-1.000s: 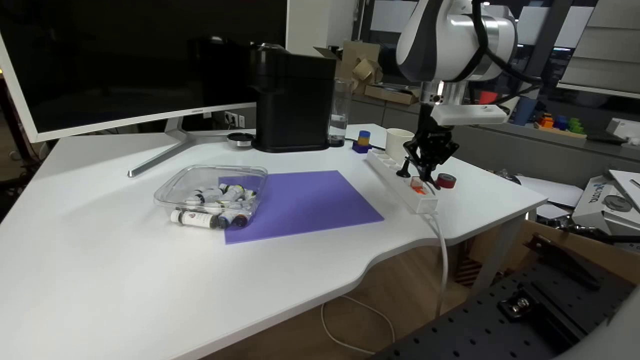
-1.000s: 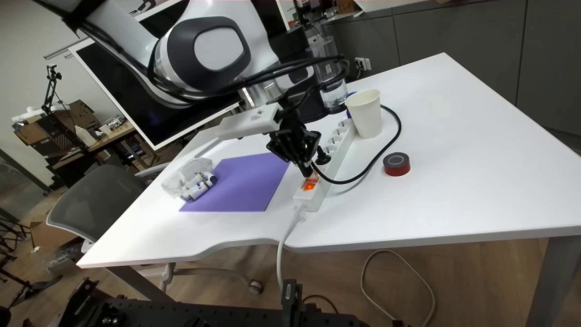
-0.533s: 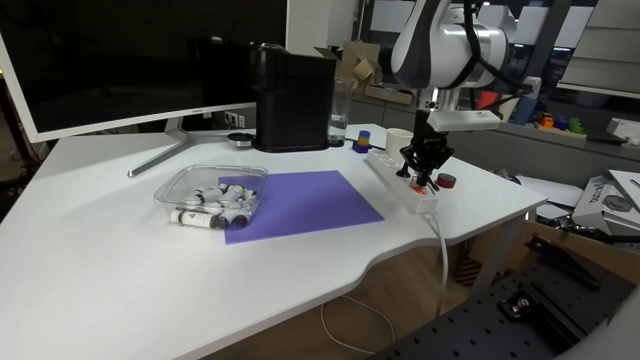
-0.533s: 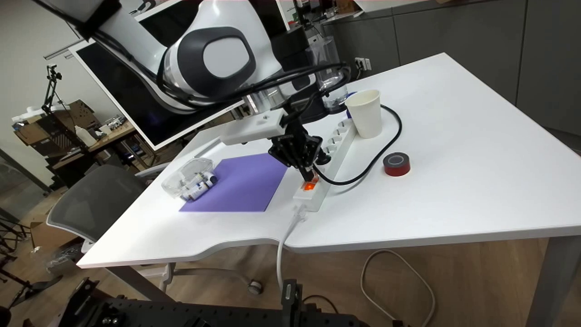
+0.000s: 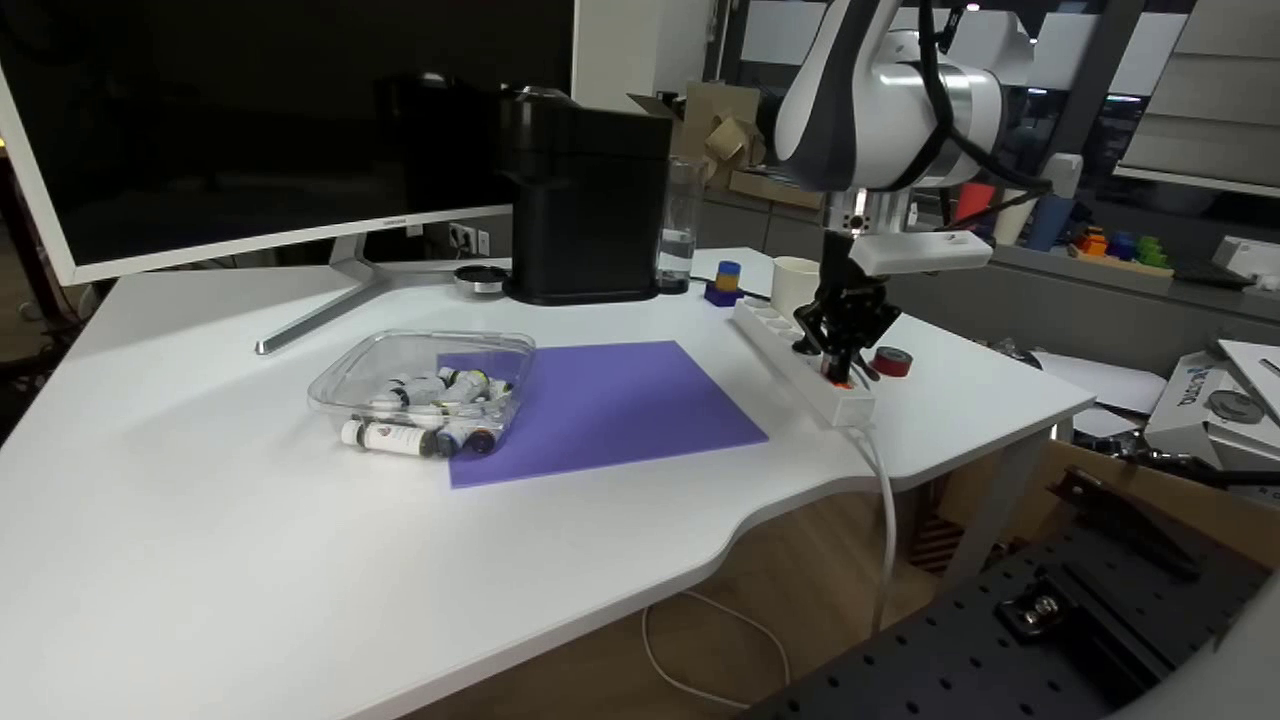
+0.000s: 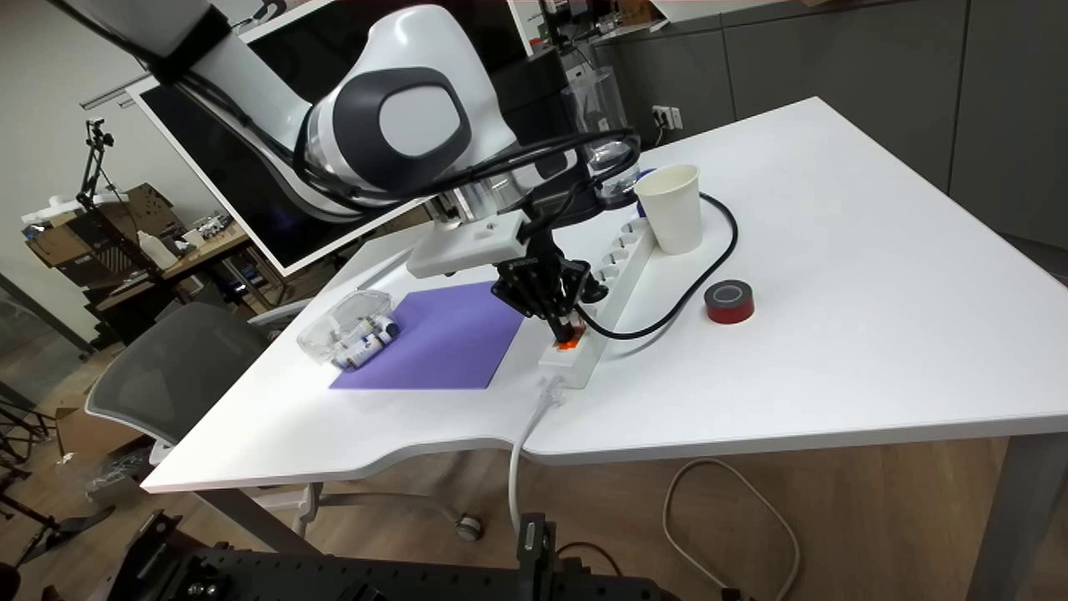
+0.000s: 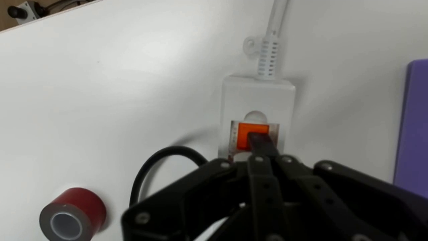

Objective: Turn off the switch on the extension cord

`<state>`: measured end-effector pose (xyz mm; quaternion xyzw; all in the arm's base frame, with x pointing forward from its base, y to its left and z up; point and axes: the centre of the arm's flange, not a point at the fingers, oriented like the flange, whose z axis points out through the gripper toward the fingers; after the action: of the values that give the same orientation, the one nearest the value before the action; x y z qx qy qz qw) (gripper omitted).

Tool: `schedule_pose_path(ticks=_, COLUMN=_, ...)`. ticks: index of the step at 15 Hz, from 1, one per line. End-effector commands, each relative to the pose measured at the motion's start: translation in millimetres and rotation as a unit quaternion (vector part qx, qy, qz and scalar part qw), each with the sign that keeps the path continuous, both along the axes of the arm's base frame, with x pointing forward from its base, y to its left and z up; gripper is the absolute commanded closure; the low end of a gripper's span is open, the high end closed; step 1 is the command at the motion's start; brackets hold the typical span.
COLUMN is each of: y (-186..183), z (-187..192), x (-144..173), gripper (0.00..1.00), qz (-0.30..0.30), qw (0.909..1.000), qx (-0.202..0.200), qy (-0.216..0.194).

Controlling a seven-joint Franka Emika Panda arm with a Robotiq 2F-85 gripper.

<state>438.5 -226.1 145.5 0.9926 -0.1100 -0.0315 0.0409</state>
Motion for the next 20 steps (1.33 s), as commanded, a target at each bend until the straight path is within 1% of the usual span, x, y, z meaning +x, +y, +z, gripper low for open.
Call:
schedule_pose_path(ticks=1, y=-2.4, z=-7.6, x=6.0, gripper=1.0, qz=0.006, qw=1.0, qx=-0.005, qy=-0.001)
schedule_pose_path(ticks=5, y=7.5, z=-17.3, x=7.0, gripper=1.0, qz=0.002, qw=0.9999, qx=-0.014, qy=0.002)
schedule_pose_path(ticks=8, y=15.1, z=-26.2, x=7.8, gripper=1.0, qz=-0.021, qw=0.9992, qx=-0.034, qy=-0.001)
schedule_pose_path(ticks=10, y=18.4, z=-25.2, x=8.0, gripper=1.0, qz=-0.033, qw=0.9987, qx=-0.04, qy=-0.003)
schedule_pose_path(ticks=13, y=22.2, z=-7.1, x=4.0, gripper=1.0, qz=-0.041, qw=0.9982, qx=-0.044, qy=-0.007)
schedule_pose_path(ticks=17, y=34.7, z=31.4, x=-9.5, gripper=1.0, qz=-0.019, qw=0.9993, qx=-0.032, qy=-0.009)
schedule_pose_path(ticks=19, y=44.0, z=53.9, x=-16.8, gripper=1.0, qz=-0.004, qw=0.9989, qx=-0.041, qy=-0.021)
schedule_pose_path(ticks=20, y=50.1, z=67.9, x=-21.2, gripper=0.74, qz=0.003, qw=0.9981, qx=-0.053, qy=-0.031)
